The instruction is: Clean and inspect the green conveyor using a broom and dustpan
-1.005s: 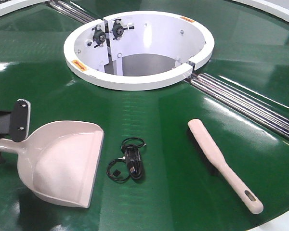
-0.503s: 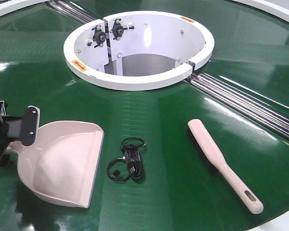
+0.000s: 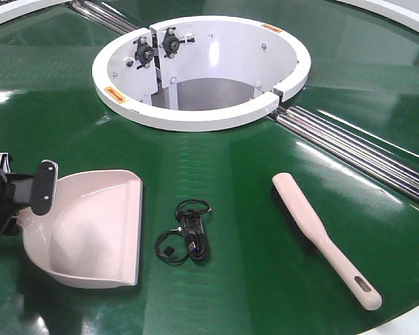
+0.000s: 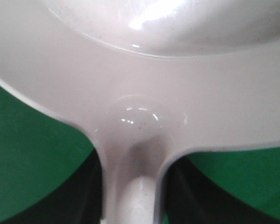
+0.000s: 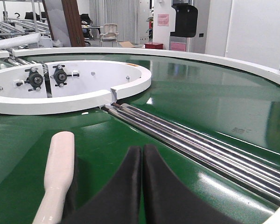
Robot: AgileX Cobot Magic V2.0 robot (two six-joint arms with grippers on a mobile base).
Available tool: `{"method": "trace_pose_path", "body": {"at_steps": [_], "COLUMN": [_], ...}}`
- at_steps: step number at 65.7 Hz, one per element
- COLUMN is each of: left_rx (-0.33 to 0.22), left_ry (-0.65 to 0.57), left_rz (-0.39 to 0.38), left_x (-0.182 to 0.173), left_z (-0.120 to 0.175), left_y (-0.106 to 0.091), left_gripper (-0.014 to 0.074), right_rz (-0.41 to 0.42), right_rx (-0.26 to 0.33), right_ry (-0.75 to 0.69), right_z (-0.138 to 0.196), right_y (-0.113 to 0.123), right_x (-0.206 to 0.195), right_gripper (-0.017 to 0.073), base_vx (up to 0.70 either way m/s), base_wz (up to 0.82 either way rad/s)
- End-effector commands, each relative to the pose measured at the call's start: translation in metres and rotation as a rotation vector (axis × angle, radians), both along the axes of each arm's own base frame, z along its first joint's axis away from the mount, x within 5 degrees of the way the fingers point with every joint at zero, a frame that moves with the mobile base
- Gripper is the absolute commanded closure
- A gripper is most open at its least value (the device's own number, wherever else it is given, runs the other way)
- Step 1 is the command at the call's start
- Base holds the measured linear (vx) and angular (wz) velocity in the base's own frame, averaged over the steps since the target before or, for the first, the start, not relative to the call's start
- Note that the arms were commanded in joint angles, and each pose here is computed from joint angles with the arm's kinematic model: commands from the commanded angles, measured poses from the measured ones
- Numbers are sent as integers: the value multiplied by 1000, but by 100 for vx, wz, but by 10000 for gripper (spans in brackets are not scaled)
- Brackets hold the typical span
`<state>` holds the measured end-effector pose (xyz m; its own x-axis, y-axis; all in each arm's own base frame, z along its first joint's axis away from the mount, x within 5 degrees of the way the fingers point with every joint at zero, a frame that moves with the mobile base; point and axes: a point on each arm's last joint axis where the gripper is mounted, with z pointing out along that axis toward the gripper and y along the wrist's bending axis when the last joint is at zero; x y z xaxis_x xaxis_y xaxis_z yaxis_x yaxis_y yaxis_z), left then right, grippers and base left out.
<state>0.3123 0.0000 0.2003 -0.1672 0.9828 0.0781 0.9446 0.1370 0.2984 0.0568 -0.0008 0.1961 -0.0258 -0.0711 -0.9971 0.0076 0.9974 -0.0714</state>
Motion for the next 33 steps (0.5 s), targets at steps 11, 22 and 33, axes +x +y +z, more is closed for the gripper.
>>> {"method": "trace_pose_path", "body": {"at_steps": [11,22,33], "left_rx": [6,9,18], "left_ry": [-125,-132,-152], "left_rz": [-7,-4,-22], "left_x": [2,-3,-6], "left_z": [30,37,46], "left_y": [2,2,-1], "left_gripper": [601,601,601], "right_rz": [-2,-2,-2], "right_rx": [-4,-4,-4], "right_ry": [-79,-79,-79], "right_z": [3,3,3], "right_y": [0,0,0], "right_x": [-1,-1,-1], "right_gripper": [569,569,569], "base_vx": [0,0,0], "base_wz": [0,0,0]}}
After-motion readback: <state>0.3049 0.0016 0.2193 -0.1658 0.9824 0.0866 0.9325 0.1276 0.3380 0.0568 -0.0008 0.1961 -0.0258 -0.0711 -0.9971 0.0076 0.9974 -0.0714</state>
